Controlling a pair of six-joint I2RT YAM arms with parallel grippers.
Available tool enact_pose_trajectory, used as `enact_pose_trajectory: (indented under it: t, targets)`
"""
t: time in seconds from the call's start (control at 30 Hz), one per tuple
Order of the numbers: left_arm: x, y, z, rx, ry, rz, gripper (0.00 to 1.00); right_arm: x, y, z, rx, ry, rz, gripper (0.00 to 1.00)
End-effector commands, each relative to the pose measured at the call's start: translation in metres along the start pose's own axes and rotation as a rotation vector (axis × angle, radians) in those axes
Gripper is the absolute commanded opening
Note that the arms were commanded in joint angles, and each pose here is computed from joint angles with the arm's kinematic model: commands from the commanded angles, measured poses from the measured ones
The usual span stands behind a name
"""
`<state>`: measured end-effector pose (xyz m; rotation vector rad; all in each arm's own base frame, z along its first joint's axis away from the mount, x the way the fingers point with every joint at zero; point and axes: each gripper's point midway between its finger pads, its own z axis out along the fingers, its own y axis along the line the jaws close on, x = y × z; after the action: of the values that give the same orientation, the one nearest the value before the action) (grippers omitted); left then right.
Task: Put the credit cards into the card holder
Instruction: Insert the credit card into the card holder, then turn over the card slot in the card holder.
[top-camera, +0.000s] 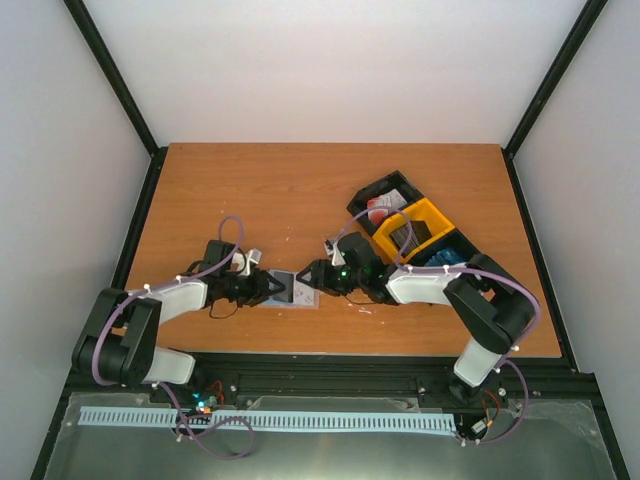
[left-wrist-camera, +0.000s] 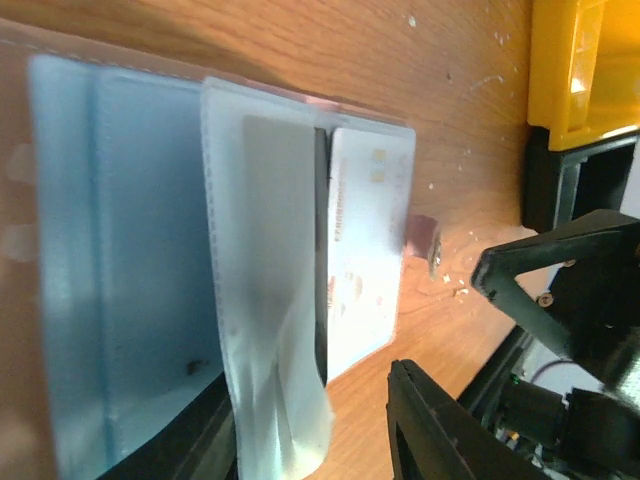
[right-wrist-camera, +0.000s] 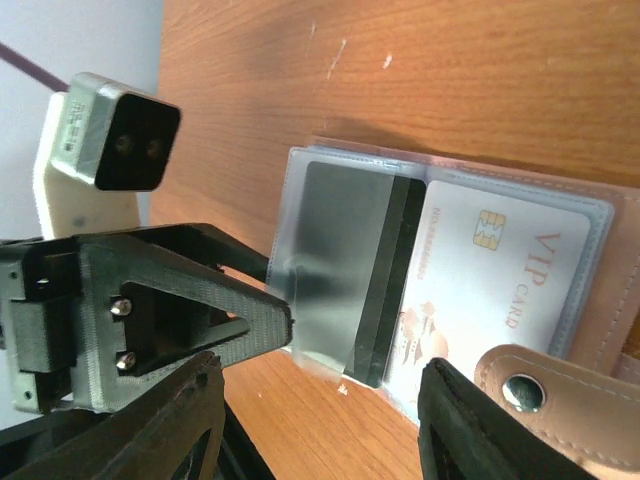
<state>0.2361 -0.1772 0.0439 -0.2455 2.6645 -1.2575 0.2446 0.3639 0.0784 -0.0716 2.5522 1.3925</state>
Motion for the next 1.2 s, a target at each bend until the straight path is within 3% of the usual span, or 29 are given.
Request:
enact_pose_trajectory:
  t: [0.0, 0.33, 0.57, 0.8, 0.93, 1.17]
  targets:
    - [-0.005, -0.02, 0.002, 0.093, 0.035, 0.055, 0.38, -0.014, 0.013, -0.018, 0.057, -0.064, -0.066, 0.53]
    - [-0.013, -0.027, 0.0, 0.092, 0.03, 0.094, 0.38, -0.027, 0.019, -0.05, 0.155, -0.141, -0.114, 0.53]
    - [-0.019, -0.021, 0.001, 0.028, 0.015, 0.109, 0.33, -0.023, 0.01, -0.046, 0.199, -0.103, -0.116, 0.53]
    - [-0.008, -0.038, 0.007, 0.088, 0.067, 0.146, 0.36, -0.026, 0.003, -0.048, 0.245, -0.111, -0.113, 0.52]
    - [0.005, -0.062, 0.011, 0.192, 0.131, 0.177, 0.41, -0.035, -0.01, -0.064, 0.35, -0.177, -0.078, 0.52]
    - [0.018, -0.075, 0.03, 0.211, 0.203, 0.213, 0.44, -0.051, -0.034, -0.114, 0.537, -0.335, 0.004, 0.52]
